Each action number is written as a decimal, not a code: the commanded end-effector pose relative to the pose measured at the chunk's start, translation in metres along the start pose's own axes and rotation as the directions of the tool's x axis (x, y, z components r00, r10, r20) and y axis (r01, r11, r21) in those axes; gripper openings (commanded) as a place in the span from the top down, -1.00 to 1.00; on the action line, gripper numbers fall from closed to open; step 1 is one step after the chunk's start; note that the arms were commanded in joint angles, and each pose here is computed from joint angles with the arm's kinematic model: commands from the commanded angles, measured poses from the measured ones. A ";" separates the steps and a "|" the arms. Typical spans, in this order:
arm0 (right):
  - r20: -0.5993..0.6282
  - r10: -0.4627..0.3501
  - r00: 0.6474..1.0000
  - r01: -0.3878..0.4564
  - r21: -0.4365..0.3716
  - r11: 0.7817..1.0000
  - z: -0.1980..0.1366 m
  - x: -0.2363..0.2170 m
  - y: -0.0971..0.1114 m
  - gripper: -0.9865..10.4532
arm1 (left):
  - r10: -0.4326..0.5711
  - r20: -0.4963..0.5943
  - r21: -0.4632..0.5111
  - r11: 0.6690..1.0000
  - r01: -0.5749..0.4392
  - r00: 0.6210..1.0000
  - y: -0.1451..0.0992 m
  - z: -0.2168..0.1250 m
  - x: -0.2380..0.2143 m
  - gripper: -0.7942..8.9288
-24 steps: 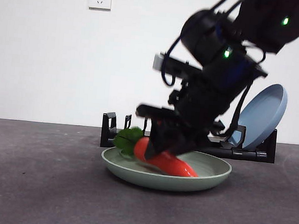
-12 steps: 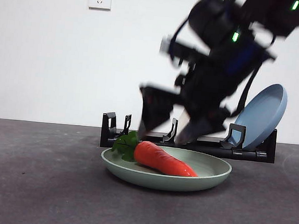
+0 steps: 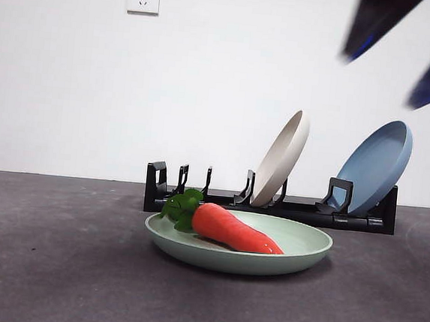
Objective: Take the green plate from the plate rack,put the plate on the table,take the carrot from the table,put the carrot in the plate
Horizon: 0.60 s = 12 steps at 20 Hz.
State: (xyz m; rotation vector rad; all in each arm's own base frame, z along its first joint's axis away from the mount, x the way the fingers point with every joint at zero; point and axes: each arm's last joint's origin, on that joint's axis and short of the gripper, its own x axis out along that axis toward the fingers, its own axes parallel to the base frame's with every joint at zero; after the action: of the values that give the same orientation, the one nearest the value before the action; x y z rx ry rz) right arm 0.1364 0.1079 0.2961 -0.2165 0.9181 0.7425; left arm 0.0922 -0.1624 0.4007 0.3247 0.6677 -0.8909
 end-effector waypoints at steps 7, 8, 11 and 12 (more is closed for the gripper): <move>0.088 0.049 0.995 -0.050 0.008 0.999 -0.025 -0.040 0.008 0.83 | 0.001 -0.050 -0.002 1.000 -0.001 0.999 0.000 -0.005 0.001 0.85; 0.099 0.046 0.994 -0.047 0.007 0.999 -0.026 -0.042 0.008 0.83 | 0.002 -0.050 -0.002 1.000 -0.002 0.999 0.000 -0.005 0.001 0.85; 0.118 0.045 0.992 -0.045 0.005 0.999 -0.028 -0.046 0.009 0.83 | 0.004 -0.051 -0.002 1.000 -0.004 0.999 0.000 -0.005 0.001 0.84; 0.122 0.045 0.991 -0.045 0.004 0.999 -0.028 -0.047 0.009 0.83 | 0.004 -0.050 -0.002 1.000 -0.004 0.999 0.000 -0.005 0.001 0.84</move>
State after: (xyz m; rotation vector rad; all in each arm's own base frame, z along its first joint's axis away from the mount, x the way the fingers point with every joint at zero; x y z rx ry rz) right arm 0.0941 0.0778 0.3180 -0.1504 0.8140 0.7899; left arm 0.0908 -0.1599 0.3975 0.3476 0.7061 -0.8818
